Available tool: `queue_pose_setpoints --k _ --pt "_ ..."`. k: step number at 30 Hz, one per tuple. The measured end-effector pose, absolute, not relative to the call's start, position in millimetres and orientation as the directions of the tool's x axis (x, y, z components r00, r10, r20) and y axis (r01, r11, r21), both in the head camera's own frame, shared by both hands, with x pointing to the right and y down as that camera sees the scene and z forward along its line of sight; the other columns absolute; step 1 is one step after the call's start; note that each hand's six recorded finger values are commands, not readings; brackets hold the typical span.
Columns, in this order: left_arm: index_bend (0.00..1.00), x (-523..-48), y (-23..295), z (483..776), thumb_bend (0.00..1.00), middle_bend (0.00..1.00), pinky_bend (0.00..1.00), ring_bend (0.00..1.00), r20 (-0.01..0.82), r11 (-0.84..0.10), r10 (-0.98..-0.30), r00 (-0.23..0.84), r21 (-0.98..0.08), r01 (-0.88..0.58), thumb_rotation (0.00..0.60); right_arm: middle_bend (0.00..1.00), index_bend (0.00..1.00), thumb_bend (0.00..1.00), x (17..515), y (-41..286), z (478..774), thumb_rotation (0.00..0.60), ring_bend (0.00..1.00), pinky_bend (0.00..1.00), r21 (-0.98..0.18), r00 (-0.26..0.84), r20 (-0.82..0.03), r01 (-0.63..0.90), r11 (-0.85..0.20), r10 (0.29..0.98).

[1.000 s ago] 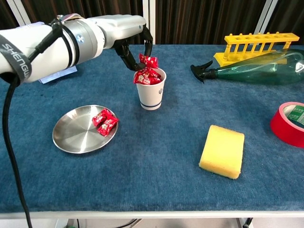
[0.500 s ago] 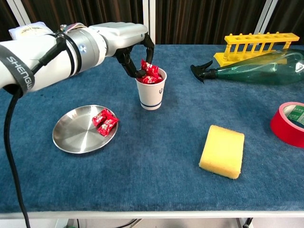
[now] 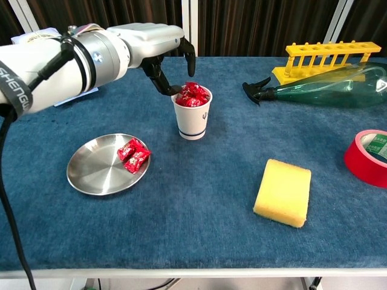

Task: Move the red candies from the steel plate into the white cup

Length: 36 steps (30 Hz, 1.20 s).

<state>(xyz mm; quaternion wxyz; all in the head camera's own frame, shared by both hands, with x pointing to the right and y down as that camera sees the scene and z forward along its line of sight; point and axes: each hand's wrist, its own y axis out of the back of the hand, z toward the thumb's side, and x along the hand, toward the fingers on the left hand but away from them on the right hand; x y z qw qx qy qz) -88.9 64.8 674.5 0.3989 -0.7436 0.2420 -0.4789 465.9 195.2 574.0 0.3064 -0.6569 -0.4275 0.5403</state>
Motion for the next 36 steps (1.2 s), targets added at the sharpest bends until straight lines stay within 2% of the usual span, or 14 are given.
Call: queue_pose_setpoints --k 9,15,18,21,24,27,31,36 --pt "0.34 -119.7 61.8 642.3 0.36 0.21 0.16 0.07 0.469 -0.521 -0.790 0.395 -0.853 -0.031 0.600 0.01 0.01 0.28 464.8 196.1 574.4 0.600 0.00 0.00 -0.865 0.053 -0.449 0.227 -0.448 0.892" --pt "0.29 -186.2 80.1 626.3 0.30 0.21 0.17 0.08 0.435 -0.477 -0.840 0.325 -0.877 -0.057 0.600 0.01 0.01 0.28 464.1 196.7 574.7 0.600 0.00 0.00 -0.867 0.050 -0.447 0.223 -0.446 0.893" --pt "0.20 -220.7 93.3 618.0 0.24 0.17 0.20 0.08 0.396 -0.432 -0.869 0.298 -0.900 -0.065 0.590 0.00 0.01 0.28 463.5 196.4 574.9 0.600 0.00 0.00 -0.873 0.048 -0.441 0.209 -0.440 0.896" --pt "0.09 -254.2 108.6 605.9 0.17 0.09 0.22 0.05 0.323 -0.348 -0.905 0.278 -0.937 -0.042 0.535 0.00 0.00 0.28 462.8 195.1 574.8 0.600 0.00 0.00 -0.889 0.048 -0.422 0.175 -0.423 0.906" --pt "0.07 -295.3 132.8 595.1 0.13 0.07 0.17 0.02 0.265 -0.275 -0.932 0.249 -0.961 -0.006 0.431 0.00 0.00 0.28 460.5 195.2 576.8 0.600 0.00 0.00 -0.904 0.047 -0.403 0.137 -0.406 0.914" --pt "0.07 -342.9 163.5 592.9 0.12 0.05 0.15 0.01 0.277 -0.275 -0.938 0.208 -0.961 0.040 0.358 0.00 0.00 0.28 459.7 195.8 579.1 0.600 0.00 0.00 -0.907 0.039 -0.401 0.125 -0.402 0.915" --pt "0.07 -383.3 191.2 597.7 0.12 0.03 0.14 0.00 0.342 -0.332 -0.926 0.158 -0.939 0.086 0.356 0.00 0.00 0.28 460.6 195.7 580.7 0.600 0.00 0.00 -0.906 0.014 -0.403 0.133 -0.401 0.915" --pt "0.07 -402.9 202.2 601.1 0.12 0.03 0.14 0.00 0.364 -0.358 -0.919 0.150 -0.932 0.063 0.354 0.00 0.00 0.28 459.3 196.5 580.1 0.600 0.00 0.00 -0.907 0.013 -0.400 0.135 -0.398 0.916"
